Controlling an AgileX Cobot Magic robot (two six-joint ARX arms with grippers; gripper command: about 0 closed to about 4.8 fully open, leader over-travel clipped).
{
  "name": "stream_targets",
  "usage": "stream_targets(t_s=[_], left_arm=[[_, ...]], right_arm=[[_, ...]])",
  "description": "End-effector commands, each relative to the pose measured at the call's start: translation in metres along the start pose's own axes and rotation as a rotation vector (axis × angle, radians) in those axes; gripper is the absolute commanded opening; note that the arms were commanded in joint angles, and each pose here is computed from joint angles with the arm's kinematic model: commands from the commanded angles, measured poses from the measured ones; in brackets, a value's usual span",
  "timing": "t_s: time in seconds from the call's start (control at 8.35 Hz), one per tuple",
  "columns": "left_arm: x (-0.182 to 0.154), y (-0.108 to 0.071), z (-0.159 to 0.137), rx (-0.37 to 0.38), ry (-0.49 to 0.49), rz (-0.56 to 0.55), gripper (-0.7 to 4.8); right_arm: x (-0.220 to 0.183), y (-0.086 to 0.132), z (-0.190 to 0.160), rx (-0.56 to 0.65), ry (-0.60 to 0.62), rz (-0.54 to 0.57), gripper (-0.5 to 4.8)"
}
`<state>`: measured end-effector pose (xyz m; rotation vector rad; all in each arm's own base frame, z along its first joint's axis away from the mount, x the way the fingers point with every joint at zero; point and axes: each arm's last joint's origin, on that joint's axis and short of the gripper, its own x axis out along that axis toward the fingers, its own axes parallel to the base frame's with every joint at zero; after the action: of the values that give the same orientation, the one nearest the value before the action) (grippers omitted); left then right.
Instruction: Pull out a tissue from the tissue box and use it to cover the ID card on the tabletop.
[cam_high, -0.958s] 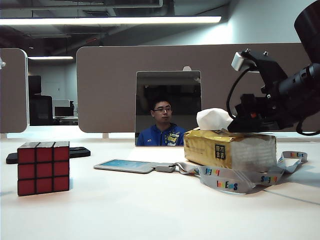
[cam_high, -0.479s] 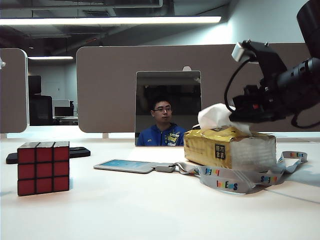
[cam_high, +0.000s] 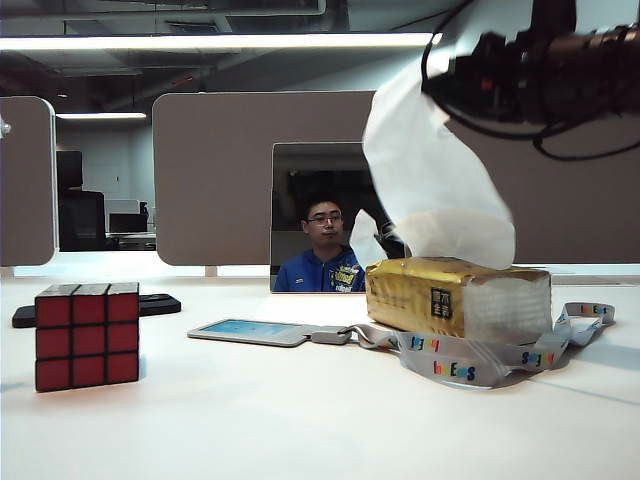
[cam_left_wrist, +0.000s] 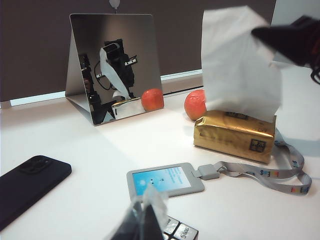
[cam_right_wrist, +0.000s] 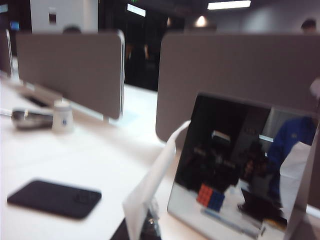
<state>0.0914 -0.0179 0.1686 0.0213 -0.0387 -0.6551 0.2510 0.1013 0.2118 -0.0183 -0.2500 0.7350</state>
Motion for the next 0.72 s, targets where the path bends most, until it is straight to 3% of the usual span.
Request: stream_targets(t_s=[0.12, 0.36, 0.48, 0.72], left_arm=[[0.0, 0.0, 0.002, 0.011, -0.013, -0.001, -0.06], [0.0, 0.0, 0.002, 0.011, -0.013, -0.001, -0.06], [0.0, 0.0, 0.002, 0.011, -0.013, -0.001, -0.06], [0.0, 0.0, 0.002, 0.011, -0.013, -0.001, -0.06]], right_arm=[[0.008, 0.017, -0.01, 0.119, 0.13, 0.179, -0.03], [0.022, 0.023, -0.015, 0.157, 0.198, 0.229, -0.02], [0.054, 0.028, -0.028, 0.18, 0.229, 0.295, -0.02], [0.083, 0.022, -0.013, 0.152, 0.168, 0.292, -0.02]])
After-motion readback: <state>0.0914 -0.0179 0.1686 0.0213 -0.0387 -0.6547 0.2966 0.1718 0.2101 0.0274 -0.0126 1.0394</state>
